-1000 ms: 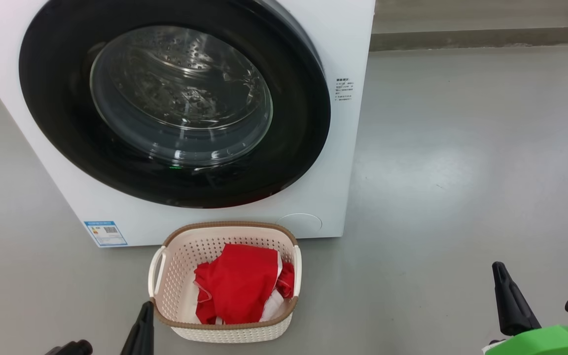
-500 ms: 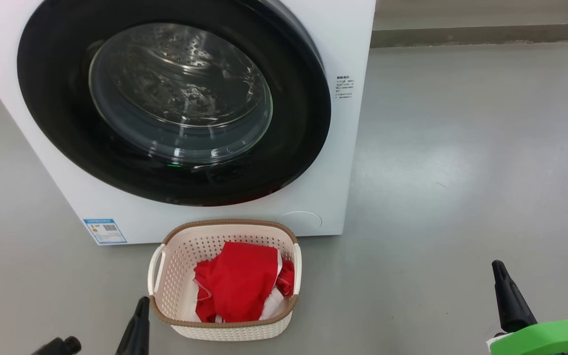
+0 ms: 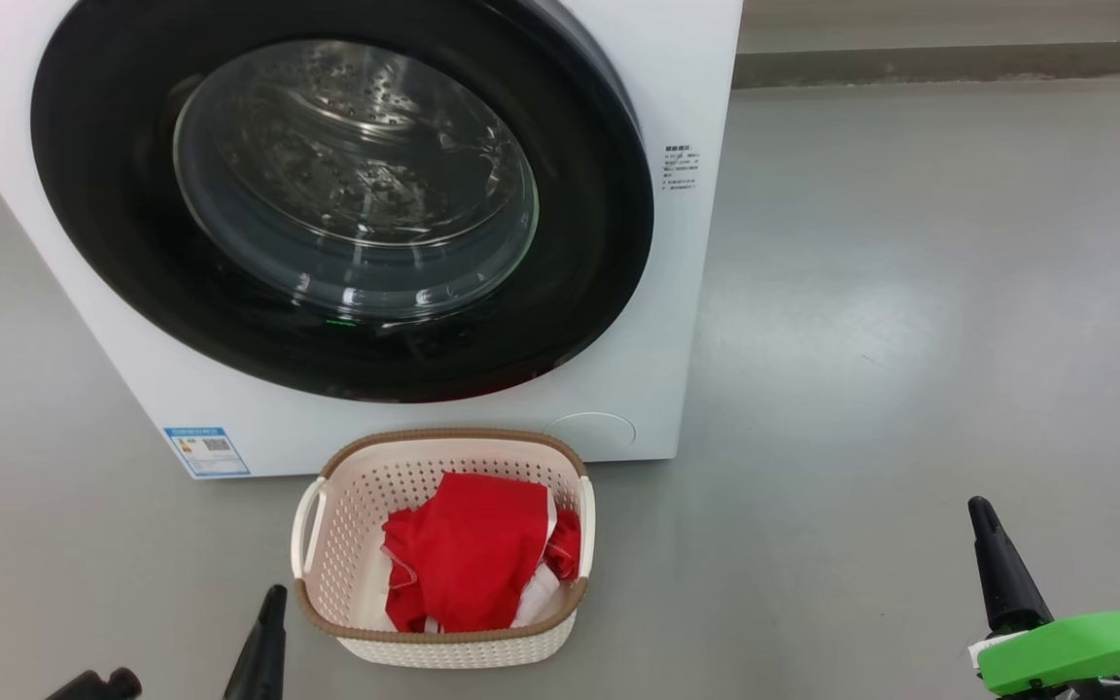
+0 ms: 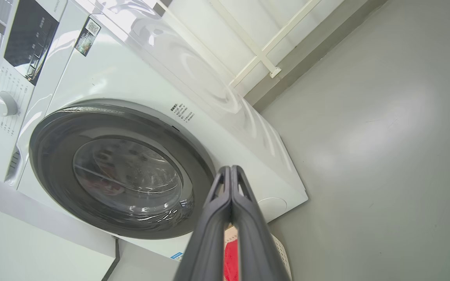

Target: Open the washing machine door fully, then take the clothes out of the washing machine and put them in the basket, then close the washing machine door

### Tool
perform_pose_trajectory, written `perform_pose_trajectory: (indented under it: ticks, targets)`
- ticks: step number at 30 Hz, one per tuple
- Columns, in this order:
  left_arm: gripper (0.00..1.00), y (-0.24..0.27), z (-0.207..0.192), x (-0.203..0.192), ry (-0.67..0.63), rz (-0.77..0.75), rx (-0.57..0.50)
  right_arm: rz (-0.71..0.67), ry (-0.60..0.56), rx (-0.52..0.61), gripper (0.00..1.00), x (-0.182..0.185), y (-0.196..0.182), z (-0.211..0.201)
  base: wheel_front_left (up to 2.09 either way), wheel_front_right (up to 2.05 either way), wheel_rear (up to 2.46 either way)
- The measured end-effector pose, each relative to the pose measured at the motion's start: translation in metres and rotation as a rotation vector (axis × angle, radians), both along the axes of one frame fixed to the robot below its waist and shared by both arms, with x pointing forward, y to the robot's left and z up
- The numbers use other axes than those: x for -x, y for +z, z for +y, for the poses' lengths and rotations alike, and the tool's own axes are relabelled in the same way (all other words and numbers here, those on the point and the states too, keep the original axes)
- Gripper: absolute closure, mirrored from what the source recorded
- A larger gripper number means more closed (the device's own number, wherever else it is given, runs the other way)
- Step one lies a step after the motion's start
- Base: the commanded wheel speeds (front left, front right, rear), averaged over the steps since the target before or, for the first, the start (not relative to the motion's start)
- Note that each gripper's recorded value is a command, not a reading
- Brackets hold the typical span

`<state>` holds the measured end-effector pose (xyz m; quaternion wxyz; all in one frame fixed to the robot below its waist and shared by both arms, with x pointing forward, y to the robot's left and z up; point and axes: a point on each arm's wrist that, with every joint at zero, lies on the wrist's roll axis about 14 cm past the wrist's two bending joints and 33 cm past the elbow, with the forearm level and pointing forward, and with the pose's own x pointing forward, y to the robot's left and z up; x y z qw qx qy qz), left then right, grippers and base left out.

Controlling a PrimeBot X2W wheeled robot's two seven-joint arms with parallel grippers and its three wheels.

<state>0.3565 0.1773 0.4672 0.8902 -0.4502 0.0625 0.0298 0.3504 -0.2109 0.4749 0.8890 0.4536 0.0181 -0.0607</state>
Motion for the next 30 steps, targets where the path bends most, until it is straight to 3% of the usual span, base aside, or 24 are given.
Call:
perform_pose_trajectory:
  ticks: [30]
  targets:
    - [1.00, 0.004, 0.005, -0.011, 0.029, -0.001, 0.323, -0.008, 0.004, -0.328, 1.00, -0.012, -0.001, 0.005, 0.00, 0.00, 0.00]
